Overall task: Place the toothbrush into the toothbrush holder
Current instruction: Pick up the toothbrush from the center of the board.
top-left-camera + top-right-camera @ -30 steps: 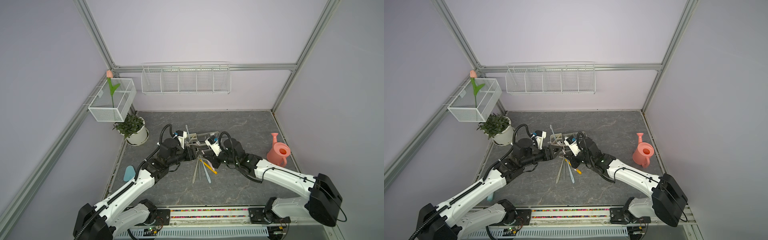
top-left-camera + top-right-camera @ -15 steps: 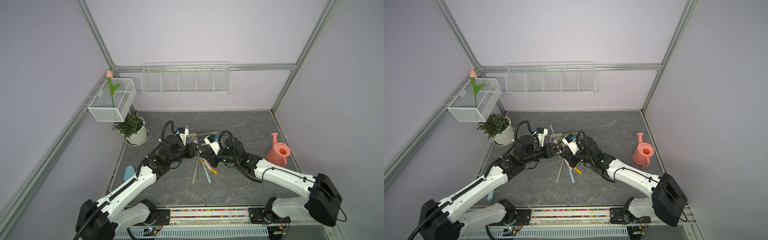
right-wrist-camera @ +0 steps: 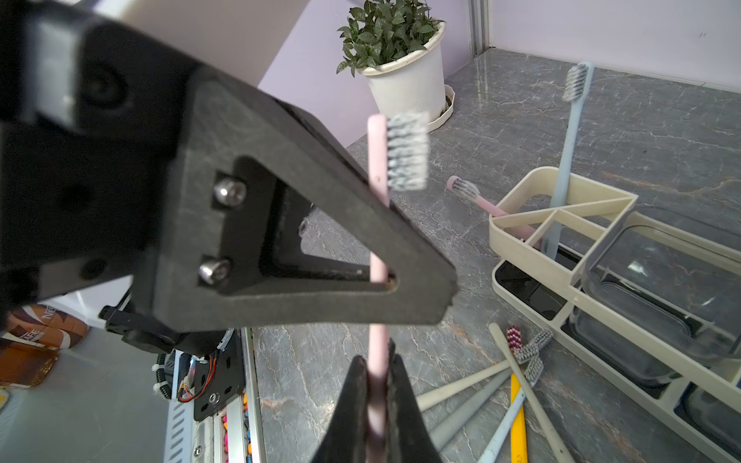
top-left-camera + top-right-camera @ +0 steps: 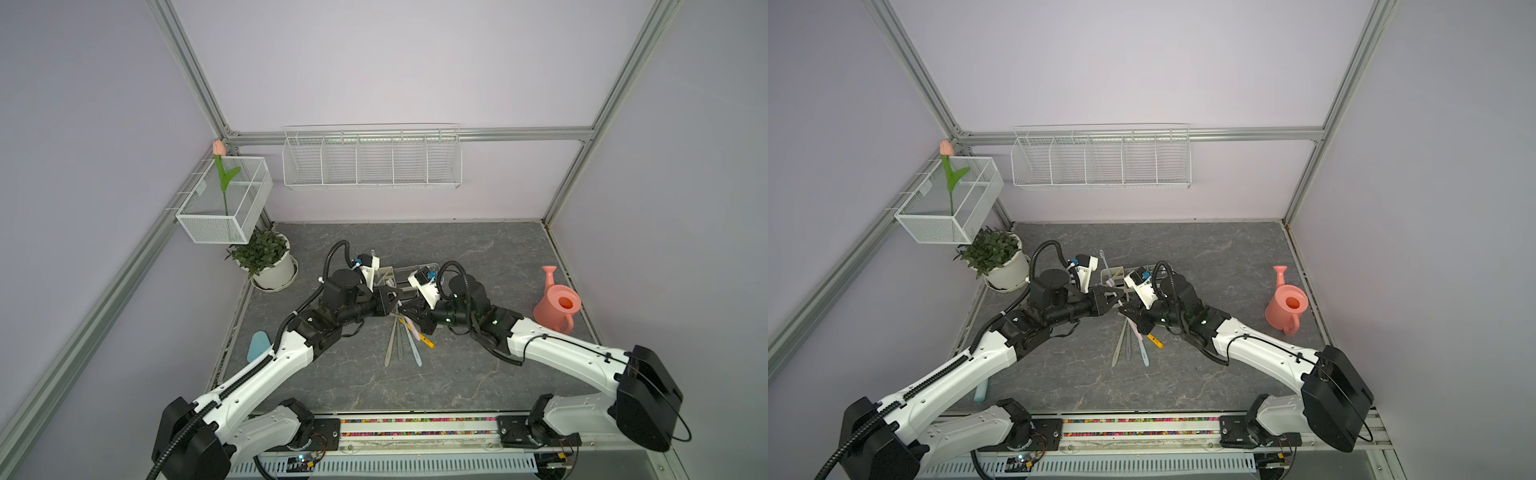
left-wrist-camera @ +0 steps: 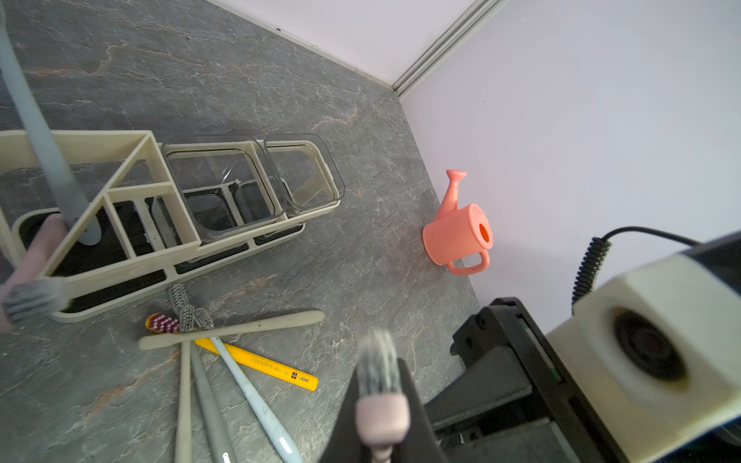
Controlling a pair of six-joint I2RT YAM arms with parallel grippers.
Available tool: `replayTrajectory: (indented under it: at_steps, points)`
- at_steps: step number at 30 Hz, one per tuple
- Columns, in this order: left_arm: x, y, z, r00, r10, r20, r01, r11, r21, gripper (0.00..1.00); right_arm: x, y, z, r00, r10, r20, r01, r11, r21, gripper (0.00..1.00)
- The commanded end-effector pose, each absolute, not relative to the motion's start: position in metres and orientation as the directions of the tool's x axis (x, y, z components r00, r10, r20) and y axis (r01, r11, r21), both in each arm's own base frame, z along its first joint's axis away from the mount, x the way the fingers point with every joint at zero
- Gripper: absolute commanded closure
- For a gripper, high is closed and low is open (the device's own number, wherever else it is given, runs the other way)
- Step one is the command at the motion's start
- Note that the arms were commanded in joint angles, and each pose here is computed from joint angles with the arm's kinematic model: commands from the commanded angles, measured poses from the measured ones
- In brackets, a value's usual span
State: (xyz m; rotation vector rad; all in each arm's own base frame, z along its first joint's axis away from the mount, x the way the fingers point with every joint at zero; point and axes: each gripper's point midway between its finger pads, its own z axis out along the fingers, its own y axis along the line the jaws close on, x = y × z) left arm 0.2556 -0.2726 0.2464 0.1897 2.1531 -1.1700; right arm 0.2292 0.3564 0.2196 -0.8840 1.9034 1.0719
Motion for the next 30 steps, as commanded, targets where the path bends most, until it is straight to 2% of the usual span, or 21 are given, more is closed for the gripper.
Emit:
replayTrajectory:
  at_steps: [1, 12, 17, 19, 23, 27, 30]
  points:
    - [0.257, -0.274, 0.264, -0.740, -0.195, -0.644, 0.449, 0.569, -0.688, 0.92, 0.227, 0.366, 0.239, -0.449, -0.148, -0.881, -0.856, 0.354, 0.377, 0.90]
    - [0.259, -0.277, 0.266, -0.742, -0.211, -0.637, 0.447, 0.552, -0.704, 0.92, 0.229, 0.372, 0.244, -0.484, -0.087, -0.871, -0.838, 0.335, 0.432, 0.92]
    - [0.258, -0.275, 0.268, -0.742, -0.230, -0.630, 0.436, 0.549, -0.713, 0.77, 0.239, 0.374, 0.240, -0.517, -0.041, -0.855, -0.803, 0.369, 0.468, 0.93]
    - [0.258, -0.274, 0.270, -0.738, -0.234, -0.633, 0.438, 0.548, -0.713, 0.74, 0.240, 0.376, 0.241, -0.532, -0.027, -0.846, -0.793, 0.366, 0.487, 0.93]
    - [0.256, -0.273, 0.273, -0.730, -0.234, -0.642, 0.449, 0.543, -0.709, 0.82, 0.243, 0.378, 0.242, -0.539, -0.008, -0.842, -0.785, 0.367, 0.499, 0.93]
    - [0.256, -0.272, 0.274, -0.726, -0.237, -0.646, 0.451, 0.545, -0.707, 0.87, 0.249, 0.372, 0.241, -0.542, 0.015, -0.840, -0.762, 0.413, 0.499, 0.93]
    - [0.256, -0.270, 0.273, -0.723, -0.240, -0.648, 0.449, 0.550, -0.705, 0.87, 0.247, 0.371, 0.243, -0.542, 0.011, -0.840, -0.765, 0.407, 0.499, 0.93]
